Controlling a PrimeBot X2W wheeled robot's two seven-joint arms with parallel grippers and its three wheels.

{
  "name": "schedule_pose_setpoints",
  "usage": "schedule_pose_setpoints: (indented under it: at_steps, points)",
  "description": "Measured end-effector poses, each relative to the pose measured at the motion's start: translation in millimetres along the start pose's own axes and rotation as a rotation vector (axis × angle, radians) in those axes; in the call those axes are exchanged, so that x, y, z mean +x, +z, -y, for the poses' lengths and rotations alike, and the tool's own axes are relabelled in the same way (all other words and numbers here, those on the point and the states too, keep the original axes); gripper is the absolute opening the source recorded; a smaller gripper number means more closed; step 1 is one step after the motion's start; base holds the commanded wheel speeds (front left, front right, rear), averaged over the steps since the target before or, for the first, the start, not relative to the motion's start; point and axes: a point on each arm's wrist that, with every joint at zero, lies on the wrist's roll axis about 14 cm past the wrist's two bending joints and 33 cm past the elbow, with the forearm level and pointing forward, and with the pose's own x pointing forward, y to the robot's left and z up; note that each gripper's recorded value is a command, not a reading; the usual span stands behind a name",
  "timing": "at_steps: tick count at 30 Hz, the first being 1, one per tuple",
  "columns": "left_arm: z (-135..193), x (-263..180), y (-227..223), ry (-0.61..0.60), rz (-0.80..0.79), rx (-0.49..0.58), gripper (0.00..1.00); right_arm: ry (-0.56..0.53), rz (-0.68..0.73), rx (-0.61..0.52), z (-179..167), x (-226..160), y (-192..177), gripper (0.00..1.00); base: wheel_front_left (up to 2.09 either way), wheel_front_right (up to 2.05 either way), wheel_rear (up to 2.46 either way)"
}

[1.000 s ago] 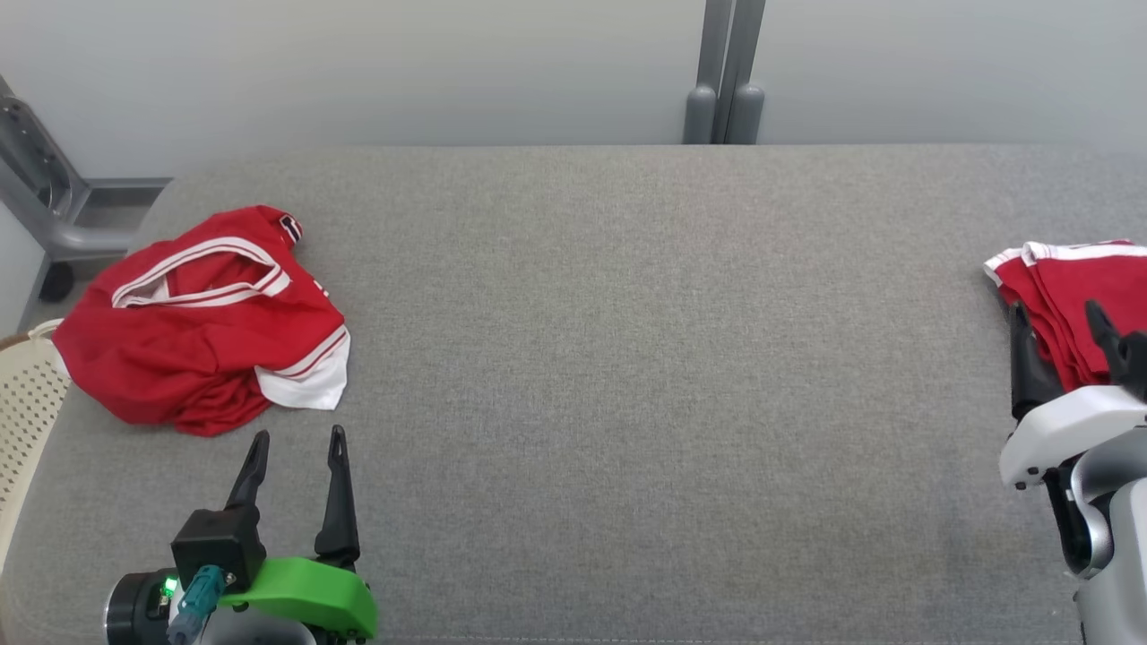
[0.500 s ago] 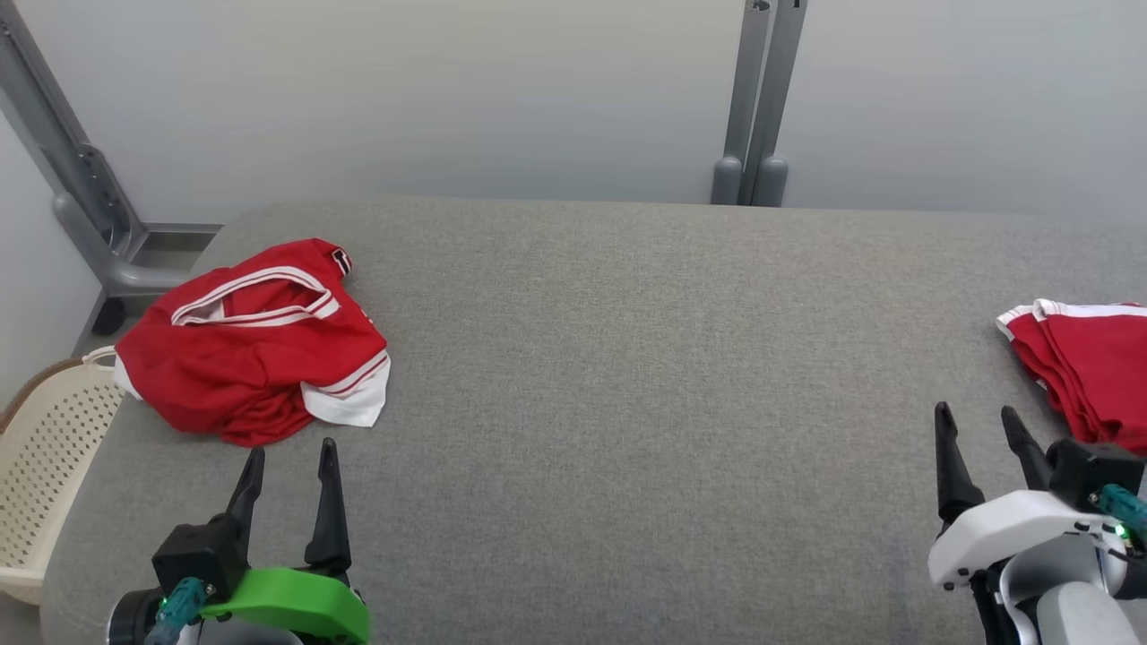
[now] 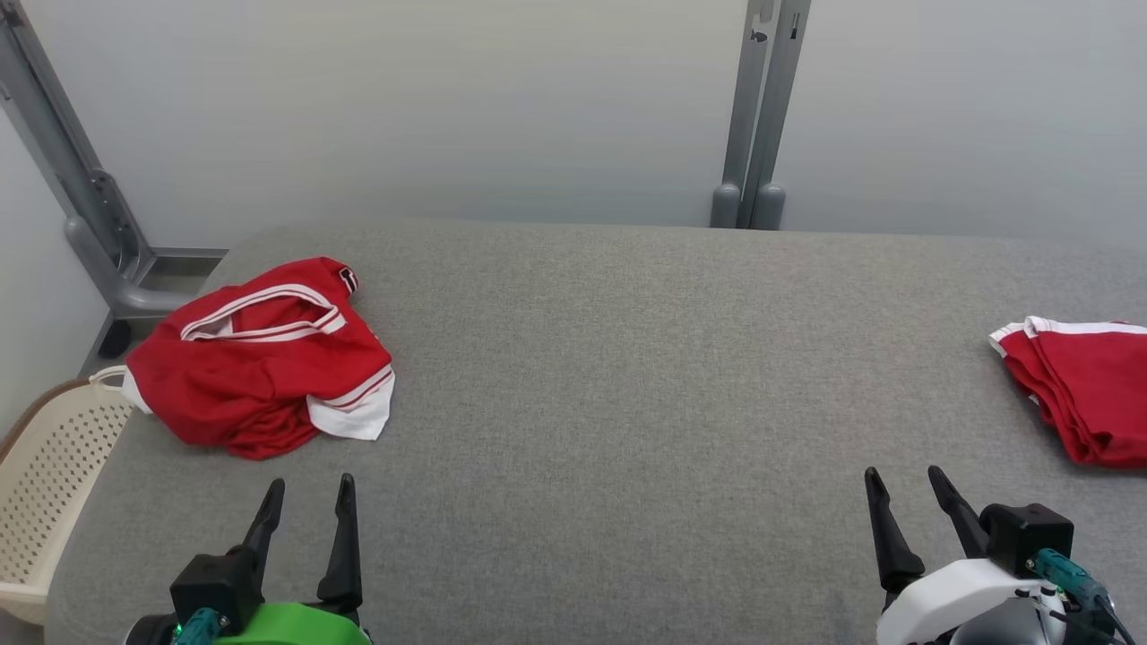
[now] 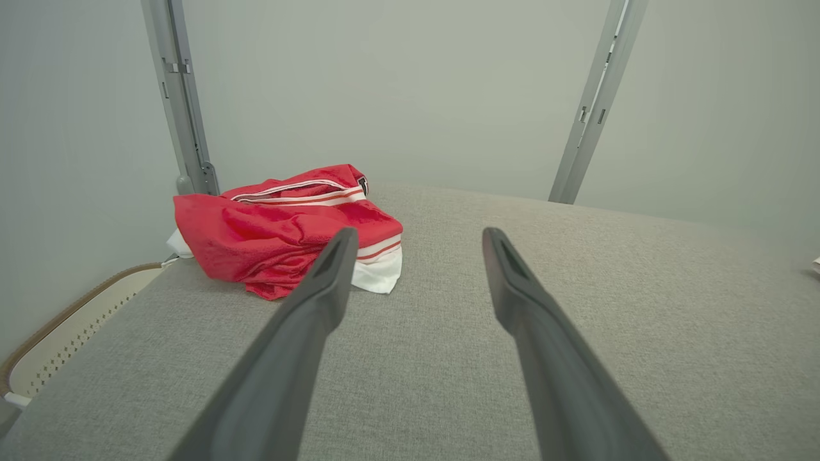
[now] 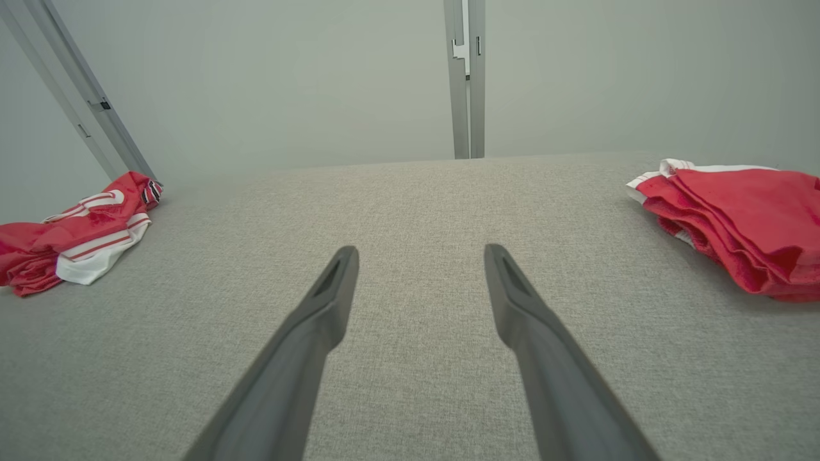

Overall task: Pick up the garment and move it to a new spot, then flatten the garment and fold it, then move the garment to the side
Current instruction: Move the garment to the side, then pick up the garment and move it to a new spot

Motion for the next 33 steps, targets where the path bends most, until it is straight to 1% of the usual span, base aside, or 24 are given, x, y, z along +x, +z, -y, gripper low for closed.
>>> schedule_pose_setpoints:
  at_steps: [4,8,13,33]
  points:
    - [3.4,-1.7,-3.3,-0.02,-0.009,0.009,1.0,-0.009,0.01,-0.002,2.6,-3.7,1.6,1.0,0.0,0.0,0.0]
    - [5.6,-5.0,-9.0,-0.039,-0.025,0.018,1.0,-0.042,0.024,-0.003,13.5,-10.5,2.8,1.0,0.0,0.0,0.0]
    - [8.8,-10.2,-24.6,-0.065,-0.078,0.032,1.0,-0.07,0.027,-0.002,22.2,-16.4,1.6,1.0,0.0,0.0,0.0]
    - [6.2,-8.1,-28.7,-0.053,-0.095,0.023,1.0,-0.059,0.011,0.008,18.3,-13.6,-3.6,1.0,0.0,0.0,0.0]
